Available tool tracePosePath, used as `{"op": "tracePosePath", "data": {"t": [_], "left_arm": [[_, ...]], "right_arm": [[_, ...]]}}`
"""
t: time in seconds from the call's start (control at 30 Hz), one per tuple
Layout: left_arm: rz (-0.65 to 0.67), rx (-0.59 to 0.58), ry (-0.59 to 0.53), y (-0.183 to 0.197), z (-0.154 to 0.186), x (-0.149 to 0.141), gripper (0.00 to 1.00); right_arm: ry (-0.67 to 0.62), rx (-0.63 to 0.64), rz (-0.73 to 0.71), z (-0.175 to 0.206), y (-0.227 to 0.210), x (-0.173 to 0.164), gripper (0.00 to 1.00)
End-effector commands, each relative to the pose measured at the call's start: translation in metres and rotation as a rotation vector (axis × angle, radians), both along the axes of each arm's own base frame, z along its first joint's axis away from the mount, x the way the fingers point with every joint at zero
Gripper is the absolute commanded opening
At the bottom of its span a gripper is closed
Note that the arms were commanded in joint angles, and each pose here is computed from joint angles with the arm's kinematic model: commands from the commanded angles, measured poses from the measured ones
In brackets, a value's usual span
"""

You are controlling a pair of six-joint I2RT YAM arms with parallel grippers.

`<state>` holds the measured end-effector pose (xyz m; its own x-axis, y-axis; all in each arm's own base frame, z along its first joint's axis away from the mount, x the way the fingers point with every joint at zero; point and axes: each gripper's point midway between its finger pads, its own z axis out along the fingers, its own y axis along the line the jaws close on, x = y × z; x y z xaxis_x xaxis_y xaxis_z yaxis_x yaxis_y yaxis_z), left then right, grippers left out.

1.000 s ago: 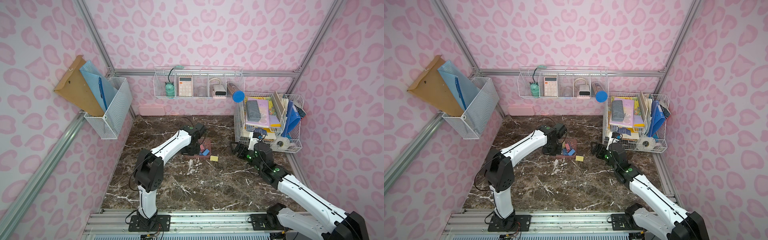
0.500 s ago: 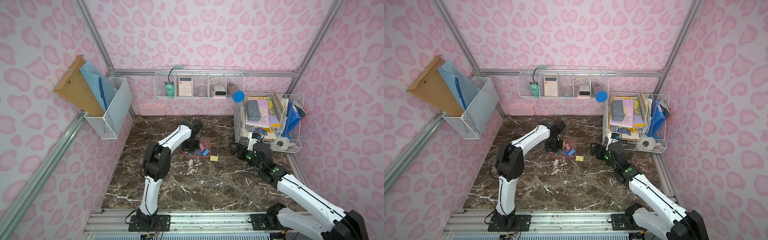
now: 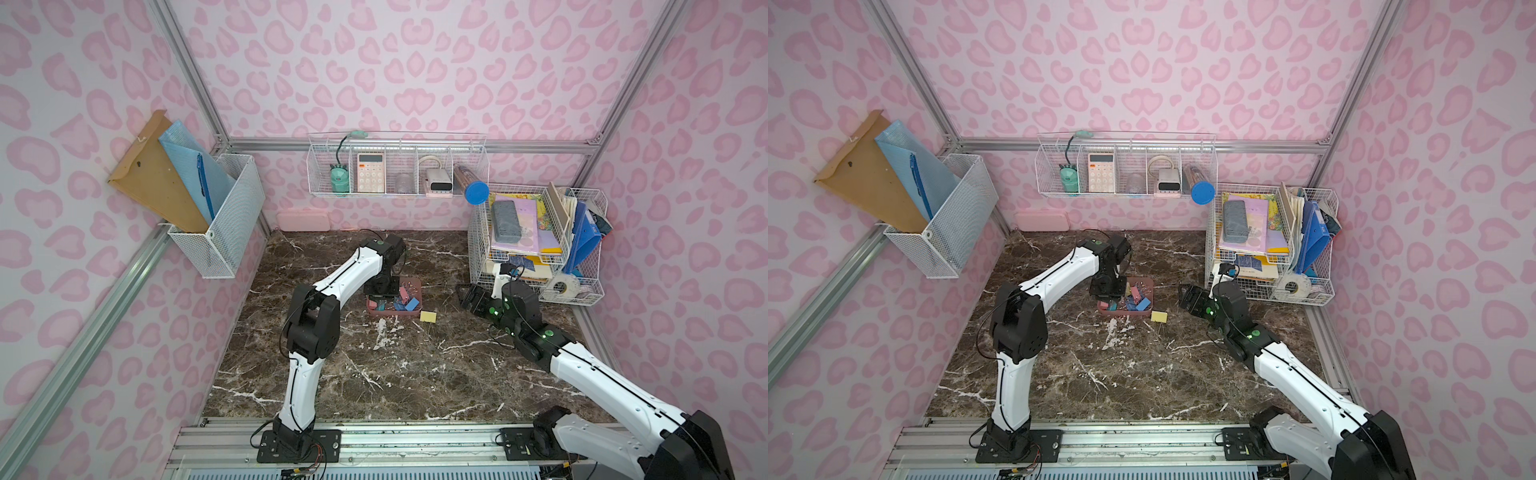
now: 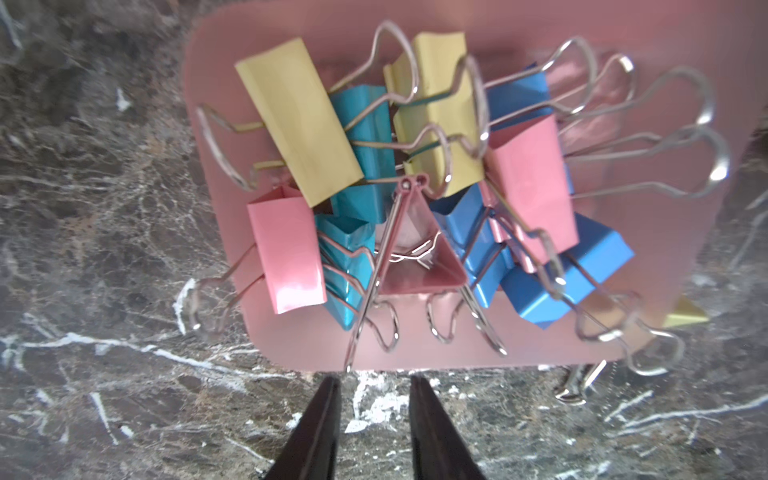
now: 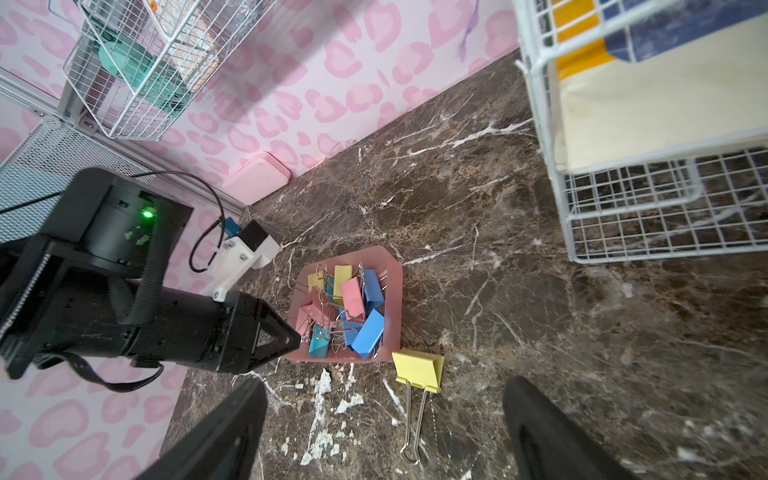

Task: Put the binder clips in the storage box
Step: Place the binder clip in the storage box, then pick up the binder clip at the center of the board.

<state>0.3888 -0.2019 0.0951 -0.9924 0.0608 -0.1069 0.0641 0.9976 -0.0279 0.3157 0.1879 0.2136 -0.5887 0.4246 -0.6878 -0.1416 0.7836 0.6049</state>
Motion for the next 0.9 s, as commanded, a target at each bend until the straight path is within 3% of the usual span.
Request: {"op": "tracePosePath", "data": {"t": [0.0,0.3,0.47,0.63,0.87], "left_arm": [[-0.008,0.009,-0.016,0.004,0.018,-0.003,0.35],[0.012,-0.068,-0.174,0.010,0.099,-0.010,0.38],[0.037,-0.160,-0.280,0.017,0.134,-0.033,0.37],[0.044,-0.253,-0.404,0.027,0.143,-0.057,0.37],[0.057,-0.244,-0.493,0.047,0.133,-0.077,0.43]], "right_arm": [[-0.015,-0.024,0.012,0.003,0.005,0.000,0.92],[0.034,-0.116,0.052,-0.017,0.032,-0.011,0.90],[0.113,-0.251,0.074,-0.049,0.054,-0.022,0.71],[0.275,-0.393,0.083,-0.092,0.071,-0.034,0.60],[0.470,-0.566,0.114,-0.142,0.092,-0.044,0.59]]}}
